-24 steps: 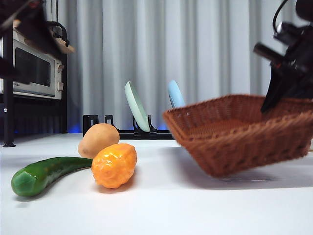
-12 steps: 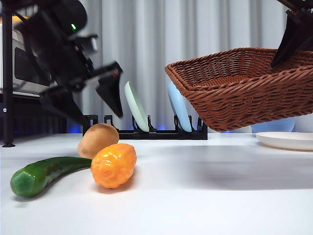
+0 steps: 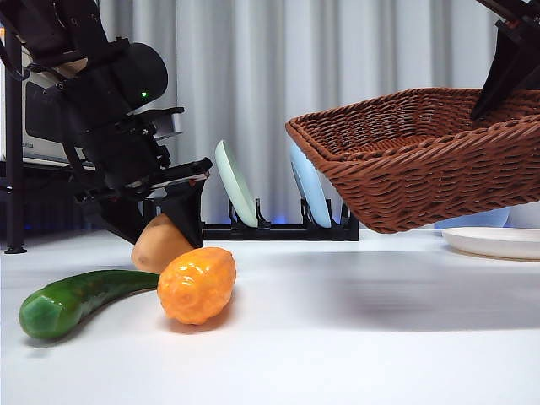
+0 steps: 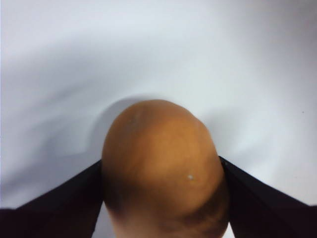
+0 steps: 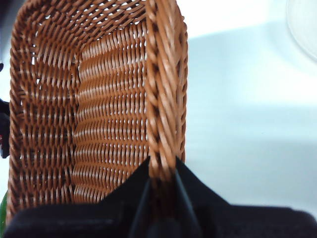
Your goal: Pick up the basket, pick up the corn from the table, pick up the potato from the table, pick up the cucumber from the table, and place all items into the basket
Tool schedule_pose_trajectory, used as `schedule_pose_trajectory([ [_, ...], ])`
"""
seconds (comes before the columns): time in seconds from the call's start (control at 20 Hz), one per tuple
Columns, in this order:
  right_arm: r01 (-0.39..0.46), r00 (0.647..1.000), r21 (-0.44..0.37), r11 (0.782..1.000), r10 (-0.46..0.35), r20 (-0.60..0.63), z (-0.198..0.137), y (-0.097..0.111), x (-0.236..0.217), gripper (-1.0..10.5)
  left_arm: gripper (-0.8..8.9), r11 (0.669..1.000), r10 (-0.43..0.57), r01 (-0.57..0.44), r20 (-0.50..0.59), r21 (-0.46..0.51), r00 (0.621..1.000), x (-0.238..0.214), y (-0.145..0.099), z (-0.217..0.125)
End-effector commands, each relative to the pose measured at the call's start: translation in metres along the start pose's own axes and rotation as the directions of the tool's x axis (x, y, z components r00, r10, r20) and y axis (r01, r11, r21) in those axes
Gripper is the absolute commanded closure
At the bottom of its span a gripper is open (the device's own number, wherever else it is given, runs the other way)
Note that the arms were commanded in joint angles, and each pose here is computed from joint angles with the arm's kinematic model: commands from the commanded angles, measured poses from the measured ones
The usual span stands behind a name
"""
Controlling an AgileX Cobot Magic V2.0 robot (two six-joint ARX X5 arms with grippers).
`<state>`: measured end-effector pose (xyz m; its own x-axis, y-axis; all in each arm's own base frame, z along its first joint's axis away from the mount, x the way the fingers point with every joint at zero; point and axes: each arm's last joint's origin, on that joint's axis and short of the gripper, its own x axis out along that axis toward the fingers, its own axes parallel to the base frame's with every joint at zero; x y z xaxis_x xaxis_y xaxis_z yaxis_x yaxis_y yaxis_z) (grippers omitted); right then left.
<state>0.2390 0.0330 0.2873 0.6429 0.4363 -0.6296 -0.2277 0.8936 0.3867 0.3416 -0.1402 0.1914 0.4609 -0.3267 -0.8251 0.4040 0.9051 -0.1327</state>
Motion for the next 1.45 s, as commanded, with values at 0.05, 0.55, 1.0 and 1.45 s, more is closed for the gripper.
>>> schedule_pose_trajectory([
  [0.05, -0.015, 0.999, -0.007, 1.0, 0.015, 0.04, 0.004, 0.001, 0.0, 9.6, 8.21, 1.0, -0.004, 0.002, 0.071, 0.027, 0.997, -0.03, -0.005, 0.013],
  [0.55, -0.074, 0.996, 0.032, 0.997, 0.072, 0.054, 0.009, 0.01, 0.025, 9.6, 8.21, 0.963, -0.259, 0.187, 0.479, 0.193, 0.839, -0.192, -0.099, 0.026],
  [1.0, -0.112, 0.993, 0.022, 0.994, 0.111, 0.04, 0.007, 0.023, 0.028, 9.6, 8.17, 0.918, -0.296, 0.208, 0.235, 0.338, 0.926, -0.112, -0.189, -0.001],
  [1.45, -0.184, 0.983, 0.028, 0.983, 0.184, 0.018, 0.006, 0.025, 0.028, 9.6, 3.35, 0.912, -0.273, 0.207, 0.147, 0.355, 0.951, -0.089, -0.198, -0.01],
])
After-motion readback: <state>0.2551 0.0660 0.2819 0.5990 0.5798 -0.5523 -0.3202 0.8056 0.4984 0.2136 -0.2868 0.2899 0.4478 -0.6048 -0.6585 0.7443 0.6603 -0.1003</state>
